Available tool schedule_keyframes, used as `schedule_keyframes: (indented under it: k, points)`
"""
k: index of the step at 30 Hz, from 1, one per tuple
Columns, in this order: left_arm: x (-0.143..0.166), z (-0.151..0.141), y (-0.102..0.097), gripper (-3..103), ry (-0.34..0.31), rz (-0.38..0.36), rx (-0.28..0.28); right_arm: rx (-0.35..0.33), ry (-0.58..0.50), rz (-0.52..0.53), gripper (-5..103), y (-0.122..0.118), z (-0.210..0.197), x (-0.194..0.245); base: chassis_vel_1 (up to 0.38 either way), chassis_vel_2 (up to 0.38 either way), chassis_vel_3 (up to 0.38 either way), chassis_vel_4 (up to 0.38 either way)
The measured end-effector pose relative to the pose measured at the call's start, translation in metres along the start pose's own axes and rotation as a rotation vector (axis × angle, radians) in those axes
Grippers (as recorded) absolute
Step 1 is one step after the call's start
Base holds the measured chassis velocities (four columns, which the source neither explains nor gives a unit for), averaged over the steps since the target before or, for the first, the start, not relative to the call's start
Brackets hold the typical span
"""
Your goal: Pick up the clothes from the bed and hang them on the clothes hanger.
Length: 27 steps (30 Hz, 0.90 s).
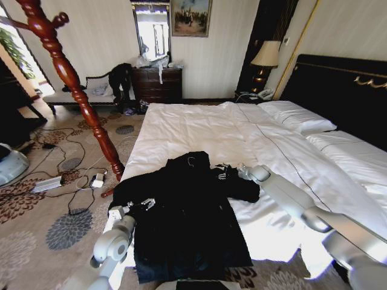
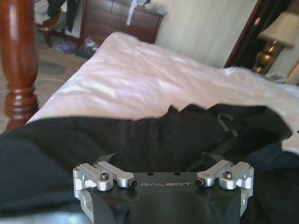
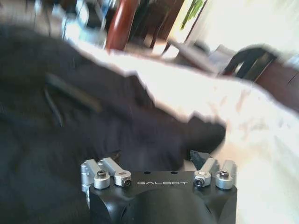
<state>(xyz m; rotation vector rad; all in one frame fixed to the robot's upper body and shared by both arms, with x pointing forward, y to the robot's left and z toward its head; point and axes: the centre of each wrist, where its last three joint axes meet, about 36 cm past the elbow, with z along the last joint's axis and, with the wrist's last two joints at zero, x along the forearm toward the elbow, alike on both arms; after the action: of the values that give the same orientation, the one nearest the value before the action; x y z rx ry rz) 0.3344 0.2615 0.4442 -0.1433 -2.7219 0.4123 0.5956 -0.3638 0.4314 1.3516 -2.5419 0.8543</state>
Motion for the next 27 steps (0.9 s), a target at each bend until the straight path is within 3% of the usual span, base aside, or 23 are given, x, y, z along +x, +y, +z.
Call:
schedule_keyframes:
  k: [1,3,4,8,9,12,13,16,24,27]
  points:
    - [-0.002,-0.008,-0.001,100,-0.018,0.013,0.000,-0.010,-0.036,0.035,85,0.009,-0.008,0.003,0.000,0.000,0.000,0.000]
    - [-0.005,-0.021,0.000,100,-0.052,0.024,-0.007,-0.048,-0.128,0.165,96,0.027,-0.030,-0.002,0.000,0.000,0.000,0.000]
    - [-0.005,-0.021,0.000,100,-0.052,0.024,-0.007,-0.048,-0.128,0.165,96,0.027,-0.030,-0.002,0.000,0.000,0.000,0.000]
    - [-0.037,-0.046,0.008,100,-0.068,-0.007,-0.036,-0.190,-0.280,0.395,100,0.063,-0.076,-0.033,0.000,0.000,0.000,0.000]
    - [-0.037,-0.046,0.008,100,-0.068,-0.007,-0.036,-0.190,-0.280,0.395,100,0.063,-0.076,-0.033,0.000,0.000,0.000,0.000]
    - [-0.077,-0.069,-0.002,100,-0.044,0.019,-0.017,-0.297,-0.360,0.518,100,0.078,-0.104,-0.045,0.000,0.000,0.000,0.000]
    - [-0.077,-0.069,-0.002,100,-0.044,0.019,-0.017,-0.297,-0.360,0.518,100,0.078,-0.104,-0.045,0.000,0.000,0.000,0.000]
    - [-0.126,-0.076,-0.019,100,-0.013,0.041,-0.029,-0.391,-0.410,0.631,100,0.084,-0.118,-0.051,0.000,0.000,0.000,0.000]
    - [-0.187,-0.058,-0.057,100,0.049,0.033,-0.080,-0.417,-0.422,0.719,100,0.085,-0.116,-0.049,0.000,0.000,0.000,0.000]
    - [-0.208,-0.057,-0.087,100,0.075,0.007,-0.093,-0.422,-0.420,0.738,100,0.083,-0.114,-0.046,0.000,0.000,0.000,0.000]
